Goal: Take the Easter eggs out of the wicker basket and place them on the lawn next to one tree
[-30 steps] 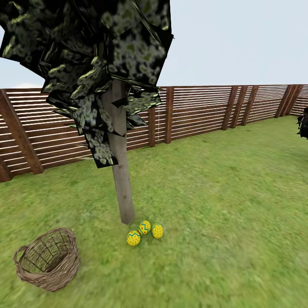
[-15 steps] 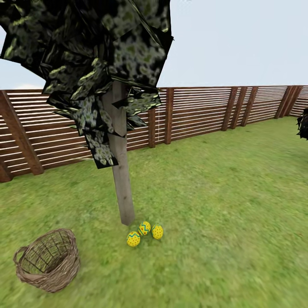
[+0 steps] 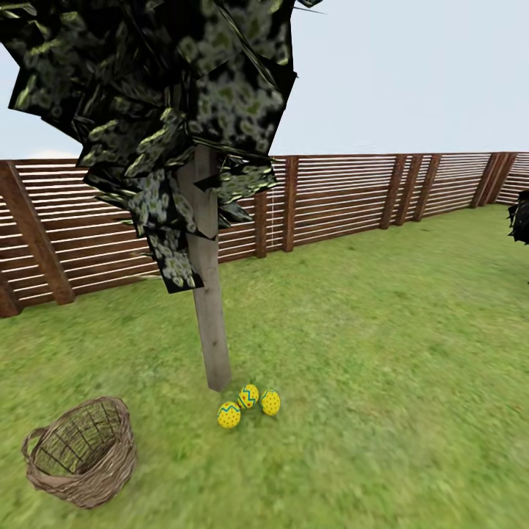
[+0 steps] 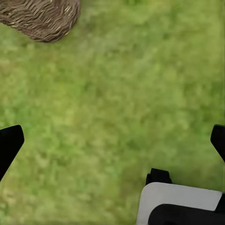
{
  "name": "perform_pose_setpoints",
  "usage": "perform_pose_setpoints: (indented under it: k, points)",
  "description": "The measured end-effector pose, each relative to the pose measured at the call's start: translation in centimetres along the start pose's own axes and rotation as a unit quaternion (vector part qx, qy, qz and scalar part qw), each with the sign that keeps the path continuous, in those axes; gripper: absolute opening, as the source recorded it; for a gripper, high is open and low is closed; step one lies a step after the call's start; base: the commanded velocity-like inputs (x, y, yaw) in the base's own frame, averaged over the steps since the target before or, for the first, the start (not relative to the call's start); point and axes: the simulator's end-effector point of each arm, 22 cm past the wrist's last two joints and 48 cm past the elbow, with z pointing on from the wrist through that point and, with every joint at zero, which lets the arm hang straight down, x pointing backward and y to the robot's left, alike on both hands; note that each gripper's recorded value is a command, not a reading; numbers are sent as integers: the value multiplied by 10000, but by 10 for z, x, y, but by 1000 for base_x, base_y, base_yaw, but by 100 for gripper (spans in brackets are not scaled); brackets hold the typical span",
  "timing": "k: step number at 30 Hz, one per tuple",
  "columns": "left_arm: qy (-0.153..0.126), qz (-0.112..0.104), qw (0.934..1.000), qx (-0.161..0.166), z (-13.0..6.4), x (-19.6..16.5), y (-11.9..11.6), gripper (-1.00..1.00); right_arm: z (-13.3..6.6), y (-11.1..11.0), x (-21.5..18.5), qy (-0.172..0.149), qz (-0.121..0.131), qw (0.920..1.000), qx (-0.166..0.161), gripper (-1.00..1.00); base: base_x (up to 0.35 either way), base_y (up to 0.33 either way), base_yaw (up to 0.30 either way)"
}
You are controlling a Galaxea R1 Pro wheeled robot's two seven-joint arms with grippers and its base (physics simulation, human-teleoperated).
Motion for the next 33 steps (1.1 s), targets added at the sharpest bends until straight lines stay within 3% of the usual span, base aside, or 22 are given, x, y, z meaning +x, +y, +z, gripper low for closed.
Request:
perform_pose_setpoints:
  k: [6,13,23,33]
  points:
    - [72,17,10000,26,0,3,-2,100,0,-6,14,156,24,9999,53,100,0,0,0]
    - [402,53,9992,29,-1,18,-2,100,-1,-12,35,388,45,9992,89,100,0,0,0]
    - [587,70,9982,-19,-5,36,0,100,-2,-21,53,586,75,9981,170,100,0,0,0]
    - [958,97,9954,16,-8,54,-1,100,-5,-30,74,817,73,9963,256,100,0,0,0]
